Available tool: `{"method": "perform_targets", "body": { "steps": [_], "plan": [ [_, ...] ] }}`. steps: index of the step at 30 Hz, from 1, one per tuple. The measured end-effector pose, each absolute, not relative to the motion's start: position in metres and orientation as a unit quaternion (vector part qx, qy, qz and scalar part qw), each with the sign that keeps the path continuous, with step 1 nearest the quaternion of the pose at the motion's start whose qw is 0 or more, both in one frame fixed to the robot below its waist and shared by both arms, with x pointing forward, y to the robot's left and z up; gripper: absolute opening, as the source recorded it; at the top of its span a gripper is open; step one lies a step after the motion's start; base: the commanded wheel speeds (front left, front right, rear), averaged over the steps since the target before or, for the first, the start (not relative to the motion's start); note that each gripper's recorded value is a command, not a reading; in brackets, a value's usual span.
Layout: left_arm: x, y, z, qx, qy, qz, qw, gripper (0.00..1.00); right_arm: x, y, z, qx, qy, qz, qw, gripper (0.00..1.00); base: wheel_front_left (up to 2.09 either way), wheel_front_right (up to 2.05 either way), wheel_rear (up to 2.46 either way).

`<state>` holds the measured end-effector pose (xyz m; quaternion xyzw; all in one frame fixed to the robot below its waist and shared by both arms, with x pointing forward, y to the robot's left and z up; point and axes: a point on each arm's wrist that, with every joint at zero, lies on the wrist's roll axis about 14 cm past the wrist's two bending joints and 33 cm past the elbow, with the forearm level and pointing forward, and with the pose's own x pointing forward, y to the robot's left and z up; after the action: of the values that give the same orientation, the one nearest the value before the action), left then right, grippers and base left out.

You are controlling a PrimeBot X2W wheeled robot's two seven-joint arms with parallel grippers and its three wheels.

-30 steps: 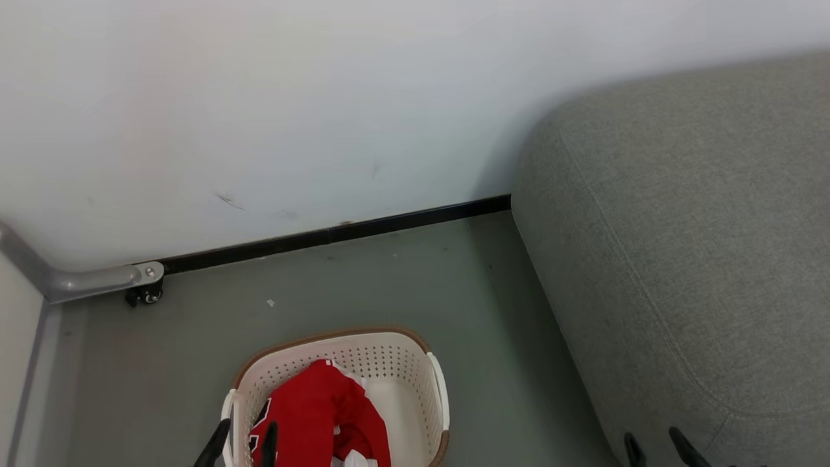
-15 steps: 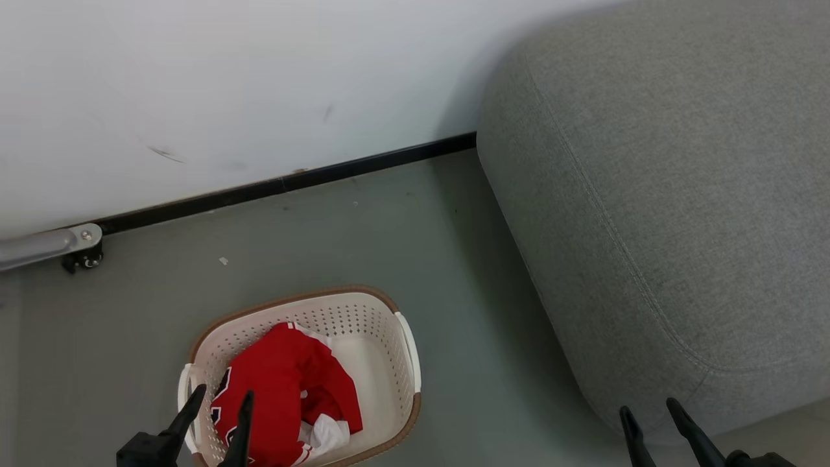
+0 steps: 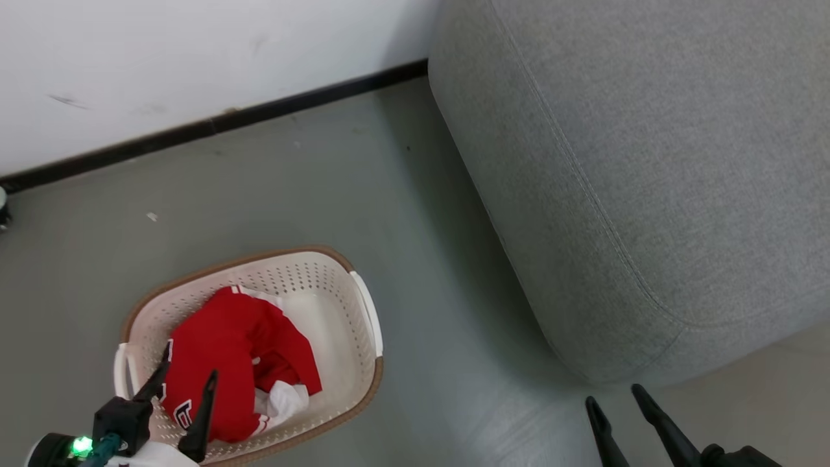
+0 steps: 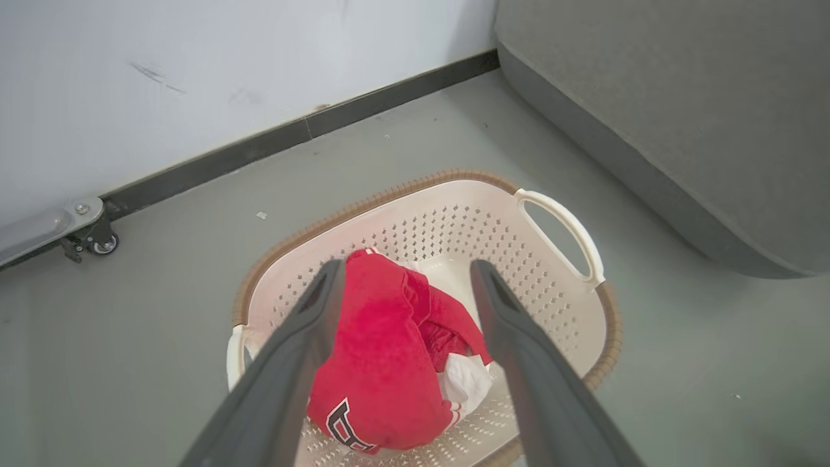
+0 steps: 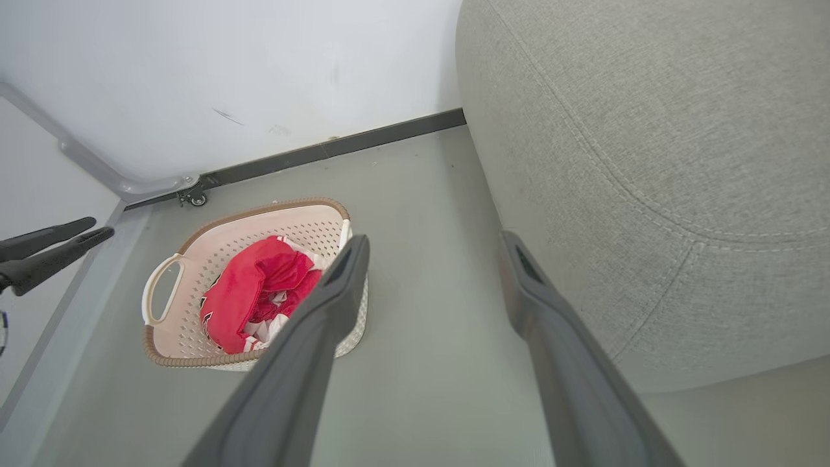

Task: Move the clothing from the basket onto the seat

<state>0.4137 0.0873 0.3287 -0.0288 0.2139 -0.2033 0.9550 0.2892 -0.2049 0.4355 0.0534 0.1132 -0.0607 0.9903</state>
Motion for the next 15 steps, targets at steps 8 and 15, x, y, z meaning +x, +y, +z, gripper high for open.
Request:
{"method": "perform_targets", "body": {
  "steps": [8, 15],
  "plan": [
    [0.426, 0.084, 0.287, -0.001, 0.261, -0.231, 0.938, 1.00, 0.294, -0.199, 0.427, 0.054, 0.134, -0.060, 0.988, 1.00, 0.00, 0.00, 0.00],
    [0.442, 0.064, 0.260, 0.030, 0.280, -0.273, 0.920, 1.00, 0.304, -0.195, 0.420, 0.056, 0.146, -0.058, 0.986, 1.00, 0.00, 0.00, 0.00]
  ]
}}
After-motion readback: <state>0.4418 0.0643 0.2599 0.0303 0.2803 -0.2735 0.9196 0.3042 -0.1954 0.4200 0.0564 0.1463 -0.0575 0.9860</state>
